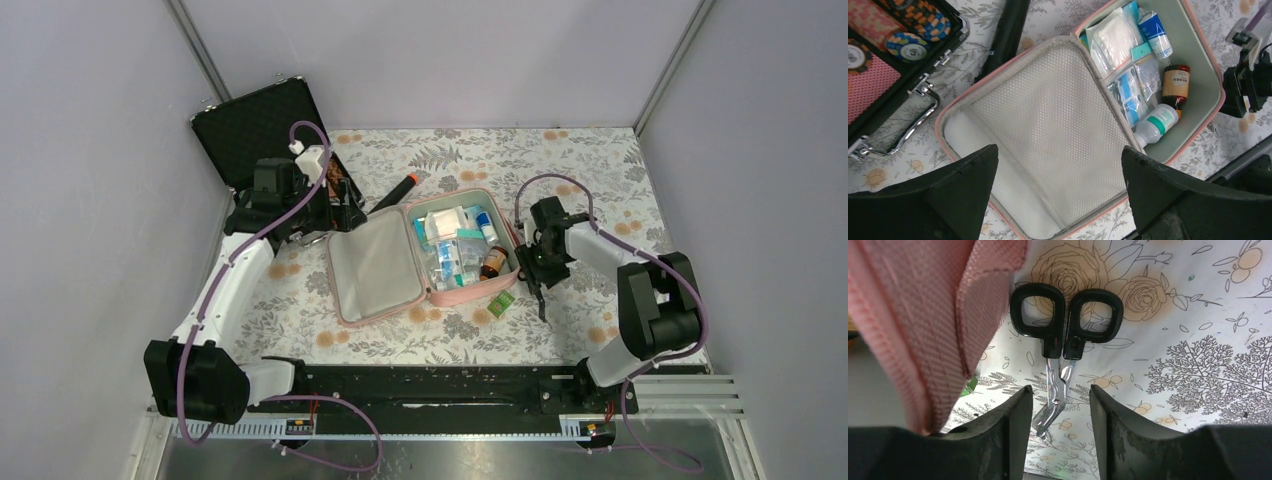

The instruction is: Organize the medicine kit

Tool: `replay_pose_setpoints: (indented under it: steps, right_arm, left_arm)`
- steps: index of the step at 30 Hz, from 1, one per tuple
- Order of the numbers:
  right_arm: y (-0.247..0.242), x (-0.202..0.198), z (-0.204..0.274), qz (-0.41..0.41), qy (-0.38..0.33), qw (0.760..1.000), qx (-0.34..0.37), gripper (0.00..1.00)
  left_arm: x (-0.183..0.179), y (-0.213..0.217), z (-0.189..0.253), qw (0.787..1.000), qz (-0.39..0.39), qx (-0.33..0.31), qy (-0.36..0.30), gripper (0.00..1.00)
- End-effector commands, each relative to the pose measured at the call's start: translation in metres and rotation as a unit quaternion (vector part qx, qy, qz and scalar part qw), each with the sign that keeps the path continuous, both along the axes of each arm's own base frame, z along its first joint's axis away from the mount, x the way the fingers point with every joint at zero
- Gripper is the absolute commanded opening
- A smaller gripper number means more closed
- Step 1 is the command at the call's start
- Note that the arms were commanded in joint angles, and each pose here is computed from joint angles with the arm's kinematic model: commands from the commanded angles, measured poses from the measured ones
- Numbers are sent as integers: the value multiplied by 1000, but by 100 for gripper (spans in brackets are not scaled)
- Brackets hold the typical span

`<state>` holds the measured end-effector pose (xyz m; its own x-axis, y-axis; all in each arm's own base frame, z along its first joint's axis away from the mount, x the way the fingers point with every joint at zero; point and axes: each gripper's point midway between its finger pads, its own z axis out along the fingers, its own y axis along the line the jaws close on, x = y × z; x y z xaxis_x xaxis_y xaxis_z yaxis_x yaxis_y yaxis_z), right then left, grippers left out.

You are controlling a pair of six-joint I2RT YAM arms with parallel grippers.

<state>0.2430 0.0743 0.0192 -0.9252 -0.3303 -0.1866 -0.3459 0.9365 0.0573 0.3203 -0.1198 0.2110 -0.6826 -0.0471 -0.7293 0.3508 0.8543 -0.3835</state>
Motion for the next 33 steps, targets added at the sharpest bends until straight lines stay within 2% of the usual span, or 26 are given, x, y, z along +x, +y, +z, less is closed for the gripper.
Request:
replay_pose_setpoints:
  steps: [1, 5, 8, 14, 21, 26, 33]
  right_arm:
    - [-3, 0, 2, 31, 6, 999, -39, 53]
    - [-12, -4, -5, 46, 32, 996, -65, 51]
    - [-11, -4, -5, 50, 32, 996, -62, 46]
    - [-11, -12, 3, 73, 22, 996, -40, 43]
    - [0, -22, 23, 182, -68, 981, 20, 53]
    - [7, -34, 17, 219, -59, 973, 43, 57]
    - [-1, -39, -11, 271, -34, 962, -13, 66]
  left_arm:
    - [14, 9, 39, 997, 13, 22, -74, 92]
    - [18, 11, 43, 996, 14, 30, -81, 92]
    - [21, 12, 44, 996, 16, 33, -83, 92]
    - [25, 11, 46, 996, 16, 29, -82, 92]
    - [26, 12, 46, 996, 20, 31, -79, 92]
    - [28, 11, 46, 997, 27, 23, -75, 92]
    - [28, 13, 52, 996, 33, 25, -83, 92]
